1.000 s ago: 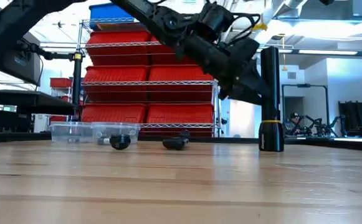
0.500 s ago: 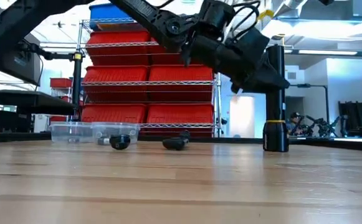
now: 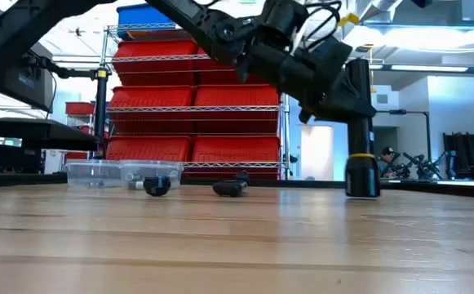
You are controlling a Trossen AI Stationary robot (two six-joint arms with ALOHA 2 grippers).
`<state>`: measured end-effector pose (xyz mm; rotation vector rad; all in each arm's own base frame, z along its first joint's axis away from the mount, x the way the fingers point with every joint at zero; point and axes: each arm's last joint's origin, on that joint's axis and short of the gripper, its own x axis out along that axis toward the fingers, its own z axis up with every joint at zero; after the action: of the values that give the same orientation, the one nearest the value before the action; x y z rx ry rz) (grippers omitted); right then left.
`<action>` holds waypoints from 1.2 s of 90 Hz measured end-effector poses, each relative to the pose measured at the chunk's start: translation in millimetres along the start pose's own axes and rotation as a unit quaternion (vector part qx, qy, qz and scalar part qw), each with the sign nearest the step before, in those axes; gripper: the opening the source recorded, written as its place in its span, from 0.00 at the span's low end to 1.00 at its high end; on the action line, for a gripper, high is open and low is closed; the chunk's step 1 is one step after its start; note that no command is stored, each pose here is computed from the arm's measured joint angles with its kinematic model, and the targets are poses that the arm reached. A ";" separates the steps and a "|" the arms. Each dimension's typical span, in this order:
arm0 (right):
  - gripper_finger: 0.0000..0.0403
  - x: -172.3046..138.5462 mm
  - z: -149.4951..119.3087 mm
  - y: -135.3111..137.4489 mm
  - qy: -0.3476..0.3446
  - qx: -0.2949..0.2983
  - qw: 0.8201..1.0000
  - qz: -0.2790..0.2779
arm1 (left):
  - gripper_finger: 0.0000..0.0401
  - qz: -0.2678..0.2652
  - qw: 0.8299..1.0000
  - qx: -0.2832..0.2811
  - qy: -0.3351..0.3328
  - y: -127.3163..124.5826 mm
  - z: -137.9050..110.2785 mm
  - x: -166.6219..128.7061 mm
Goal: Insert battery
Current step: Insert the brown battery into the flashlight battery compartment
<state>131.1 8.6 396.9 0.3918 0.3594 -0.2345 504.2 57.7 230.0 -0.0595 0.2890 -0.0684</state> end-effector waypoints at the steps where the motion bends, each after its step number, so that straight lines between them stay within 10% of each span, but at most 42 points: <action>1: 0.09 1.2 0.5 0.6 -0.003 -0.002 1.000 0.001 | 0.34 0.000 1.000 0.001 -0.003 -0.5 2.7 -1.5; 39: 0.09 36.8 32.3 20.9 -0.147 -0.070 0.986 0.039 | 0.34 -0.008 0.995 0.042 -0.095 -28.0 104.2 -88.2; 108: 0.09 47.3 36.4 27.1 -0.163 -0.083 0.981 0.056 | 0.34 -0.007 0.994 0.052 -0.095 -44.3 115.1 -103.0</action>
<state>192.7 10.8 419.0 0.2021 0.0328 -0.1543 436.1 26.9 372.3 0.0362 0.0935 -0.0908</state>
